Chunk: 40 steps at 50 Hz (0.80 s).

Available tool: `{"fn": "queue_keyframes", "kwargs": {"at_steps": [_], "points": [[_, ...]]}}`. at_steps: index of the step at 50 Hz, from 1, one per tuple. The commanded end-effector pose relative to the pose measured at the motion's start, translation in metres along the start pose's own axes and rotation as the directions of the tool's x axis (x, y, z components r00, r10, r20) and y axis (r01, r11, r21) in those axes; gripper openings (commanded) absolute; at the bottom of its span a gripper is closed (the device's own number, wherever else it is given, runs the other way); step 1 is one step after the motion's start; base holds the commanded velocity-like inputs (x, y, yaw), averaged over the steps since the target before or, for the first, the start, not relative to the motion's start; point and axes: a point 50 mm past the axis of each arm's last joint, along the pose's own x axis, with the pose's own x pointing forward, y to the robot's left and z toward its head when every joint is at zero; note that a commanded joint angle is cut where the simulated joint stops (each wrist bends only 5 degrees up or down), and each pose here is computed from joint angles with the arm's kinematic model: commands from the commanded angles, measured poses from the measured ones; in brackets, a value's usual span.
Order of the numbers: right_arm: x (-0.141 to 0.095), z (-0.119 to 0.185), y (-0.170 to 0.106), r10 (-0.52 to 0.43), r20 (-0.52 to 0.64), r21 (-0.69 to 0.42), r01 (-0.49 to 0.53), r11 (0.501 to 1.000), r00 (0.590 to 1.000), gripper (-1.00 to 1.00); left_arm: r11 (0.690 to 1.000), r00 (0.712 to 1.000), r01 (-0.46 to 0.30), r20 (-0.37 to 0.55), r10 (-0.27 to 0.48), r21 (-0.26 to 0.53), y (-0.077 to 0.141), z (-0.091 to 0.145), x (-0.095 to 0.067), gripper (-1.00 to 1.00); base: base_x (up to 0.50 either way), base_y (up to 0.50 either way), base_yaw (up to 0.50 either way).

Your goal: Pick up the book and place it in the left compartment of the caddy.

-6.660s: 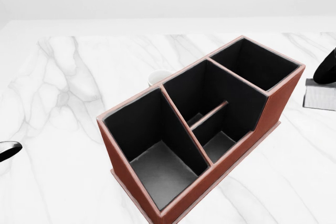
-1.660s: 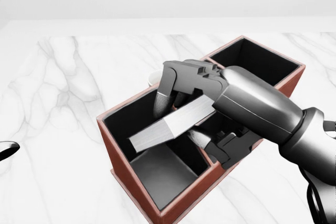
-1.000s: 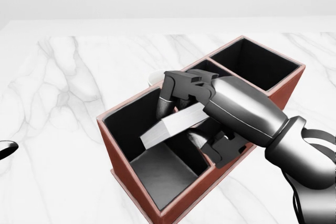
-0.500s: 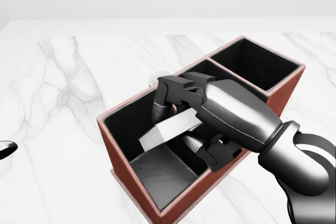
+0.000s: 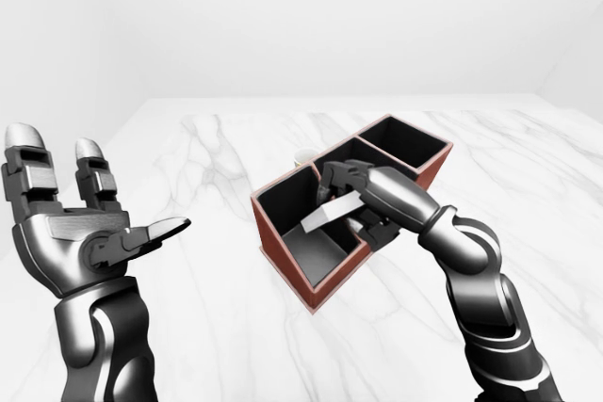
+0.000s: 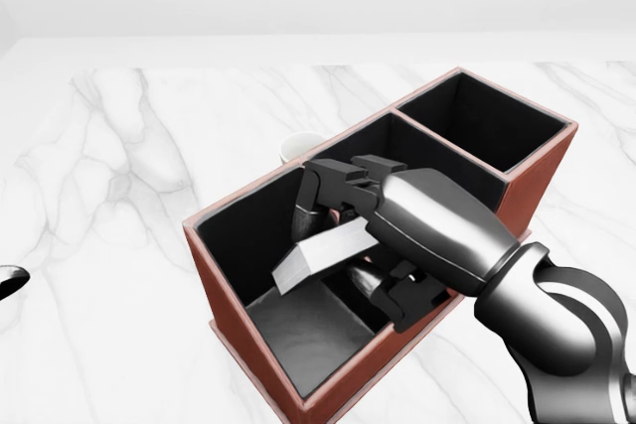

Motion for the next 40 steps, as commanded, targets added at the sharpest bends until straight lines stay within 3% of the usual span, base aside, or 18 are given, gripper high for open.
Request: {"fn": "queue_keyframes", "kwargs": {"at_steps": [1,40], "points": [[0.005,-0.011,0.009,0.020,-0.030,0.078,-0.018,0.997,0.999,-1.00,0.999,0.997,-0.046,-0.055,0.047,0.008,0.006,-0.016,0.003,1.00,0.00,0.00,0.00],[0.004,-0.029,0.036,0.081,-0.129,0.156,-0.060,0.986,0.988,-1.00,0.999,0.997,-0.045,-0.060,0.046,0.010,0.006,-0.017,0.003,1.00,0.00,0.00,0.00]]}}
